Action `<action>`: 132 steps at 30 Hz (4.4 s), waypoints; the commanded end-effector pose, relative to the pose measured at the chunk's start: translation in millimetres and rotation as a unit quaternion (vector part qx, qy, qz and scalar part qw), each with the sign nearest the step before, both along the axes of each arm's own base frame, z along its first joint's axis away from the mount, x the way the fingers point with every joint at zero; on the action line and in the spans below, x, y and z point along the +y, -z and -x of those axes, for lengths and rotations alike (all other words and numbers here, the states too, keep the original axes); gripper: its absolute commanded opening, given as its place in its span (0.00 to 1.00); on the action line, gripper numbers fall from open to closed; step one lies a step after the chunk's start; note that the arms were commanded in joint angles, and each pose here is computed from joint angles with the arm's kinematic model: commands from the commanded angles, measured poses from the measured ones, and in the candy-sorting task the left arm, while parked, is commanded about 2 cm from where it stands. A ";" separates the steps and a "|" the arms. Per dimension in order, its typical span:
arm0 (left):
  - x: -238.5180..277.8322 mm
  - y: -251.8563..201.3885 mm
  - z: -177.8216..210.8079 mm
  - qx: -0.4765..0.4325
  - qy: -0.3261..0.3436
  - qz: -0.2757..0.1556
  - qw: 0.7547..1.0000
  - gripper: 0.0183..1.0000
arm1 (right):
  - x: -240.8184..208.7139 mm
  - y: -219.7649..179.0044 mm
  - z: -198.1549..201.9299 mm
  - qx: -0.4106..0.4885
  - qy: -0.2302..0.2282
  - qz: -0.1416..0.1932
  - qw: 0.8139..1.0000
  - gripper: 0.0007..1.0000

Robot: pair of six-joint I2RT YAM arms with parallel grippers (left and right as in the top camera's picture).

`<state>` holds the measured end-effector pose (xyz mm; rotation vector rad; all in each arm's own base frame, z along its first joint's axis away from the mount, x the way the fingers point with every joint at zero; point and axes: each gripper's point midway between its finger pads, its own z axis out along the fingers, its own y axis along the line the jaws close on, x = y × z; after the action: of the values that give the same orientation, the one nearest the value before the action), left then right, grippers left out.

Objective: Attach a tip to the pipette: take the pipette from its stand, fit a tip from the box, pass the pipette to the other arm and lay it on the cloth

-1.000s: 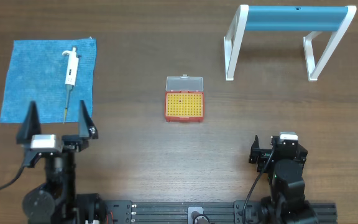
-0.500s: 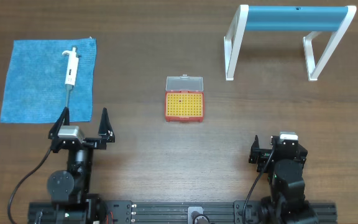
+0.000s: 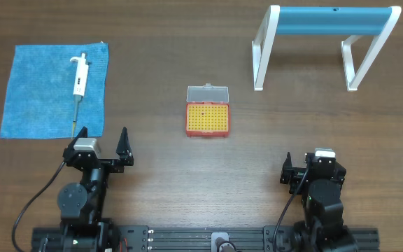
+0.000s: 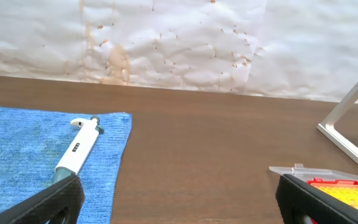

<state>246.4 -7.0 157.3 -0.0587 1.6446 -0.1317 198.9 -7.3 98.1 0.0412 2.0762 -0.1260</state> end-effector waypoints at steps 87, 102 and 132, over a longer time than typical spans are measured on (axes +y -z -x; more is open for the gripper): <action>-12.1 0.0 1.2 -0.002 0.028 -0.009 1.000 1.00 | 6.7 -59.7 -47.2 -0.217 -0.052 -0.025 0.974 0.99; -12.0 0.1 1.2 -0.001 0.028 -0.009 1.000 1.00 | 6.7 -59.8 -47.2 -0.218 -0.052 -0.025 0.974 0.99; -12.1 0.1 1.2 -0.001 0.028 -0.009 1.000 1.00 | 6.7 -59.8 -47.2 -0.218 -0.052 -0.025 0.974 1.00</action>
<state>246.0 -15.2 157.2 -0.0251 1.6464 -0.1518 245.8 3.8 161.0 -0.0369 1.6376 0.0124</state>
